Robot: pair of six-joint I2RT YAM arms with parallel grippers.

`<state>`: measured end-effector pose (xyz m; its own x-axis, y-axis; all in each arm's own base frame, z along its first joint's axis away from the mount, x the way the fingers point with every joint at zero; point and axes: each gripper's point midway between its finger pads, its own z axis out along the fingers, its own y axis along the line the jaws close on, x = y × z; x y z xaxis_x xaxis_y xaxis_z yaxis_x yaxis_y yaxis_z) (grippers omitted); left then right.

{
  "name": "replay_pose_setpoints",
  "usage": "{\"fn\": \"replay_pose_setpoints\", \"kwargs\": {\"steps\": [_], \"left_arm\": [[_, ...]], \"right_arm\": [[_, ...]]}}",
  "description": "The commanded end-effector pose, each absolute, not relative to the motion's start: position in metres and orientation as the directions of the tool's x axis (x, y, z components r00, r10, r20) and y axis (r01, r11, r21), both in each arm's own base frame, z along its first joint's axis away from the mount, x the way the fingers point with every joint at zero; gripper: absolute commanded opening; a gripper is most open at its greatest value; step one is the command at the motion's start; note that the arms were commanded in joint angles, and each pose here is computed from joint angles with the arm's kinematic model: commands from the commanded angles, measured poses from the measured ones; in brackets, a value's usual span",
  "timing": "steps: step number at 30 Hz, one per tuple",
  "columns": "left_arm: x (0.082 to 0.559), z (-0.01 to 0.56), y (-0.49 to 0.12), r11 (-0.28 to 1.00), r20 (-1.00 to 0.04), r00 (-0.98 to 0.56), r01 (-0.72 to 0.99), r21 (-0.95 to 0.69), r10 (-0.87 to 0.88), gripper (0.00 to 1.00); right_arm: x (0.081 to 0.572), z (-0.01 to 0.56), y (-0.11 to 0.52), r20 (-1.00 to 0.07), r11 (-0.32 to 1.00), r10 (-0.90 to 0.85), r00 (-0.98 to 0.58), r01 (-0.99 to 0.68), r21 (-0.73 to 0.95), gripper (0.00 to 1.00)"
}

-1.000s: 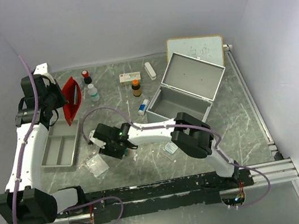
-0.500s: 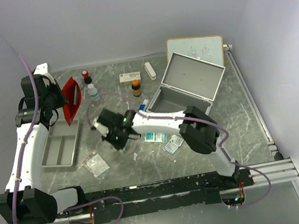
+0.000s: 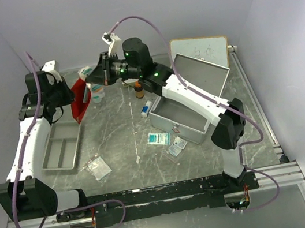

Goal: Organize the medicine kit
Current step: Place the medical item at the medicine pouch.

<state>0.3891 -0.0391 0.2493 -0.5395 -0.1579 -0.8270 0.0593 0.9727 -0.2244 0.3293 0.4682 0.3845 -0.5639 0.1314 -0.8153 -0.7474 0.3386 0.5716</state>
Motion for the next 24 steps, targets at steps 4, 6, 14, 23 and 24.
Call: {"fn": "replay_pose_setpoints", "kwargs": {"steps": [4,6,14,23,24], "left_arm": [[0.411,0.295,-0.070,0.942,-0.878,-0.441,0.177,-0.286,-0.184,0.07],[0.413,0.299,-0.074,0.938,-0.881,-0.434,0.187,-0.293,-0.189,0.07],[0.410,0.299,-0.080,0.929,-0.876,-0.441,0.202,-0.311,-0.197,0.07],[0.409,0.308,-0.081,0.924,-0.879,-0.423,0.199,-0.326,-0.219,0.07],[0.408,0.310,-0.081,0.924,-0.880,-0.419,0.198,-0.328,-0.222,0.07]], "right_arm": [[0.328,0.384,0.500,-0.647,0.122,0.261,-0.716,-0.641,0.758,0.00],[0.330,0.384,0.502,-0.622,0.095,0.286,-0.729,-0.624,0.776,0.00],[0.340,0.385,0.507,-0.558,0.030,0.370,-0.743,-0.591,0.806,0.00],[0.359,0.361,0.511,-0.479,0.048,0.431,-0.765,-0.510,0.859,0.00],[0.361,0.358,0.511,-0.475,0.056,0.436,-0.764,-0.504,0.862,0.00]]}}
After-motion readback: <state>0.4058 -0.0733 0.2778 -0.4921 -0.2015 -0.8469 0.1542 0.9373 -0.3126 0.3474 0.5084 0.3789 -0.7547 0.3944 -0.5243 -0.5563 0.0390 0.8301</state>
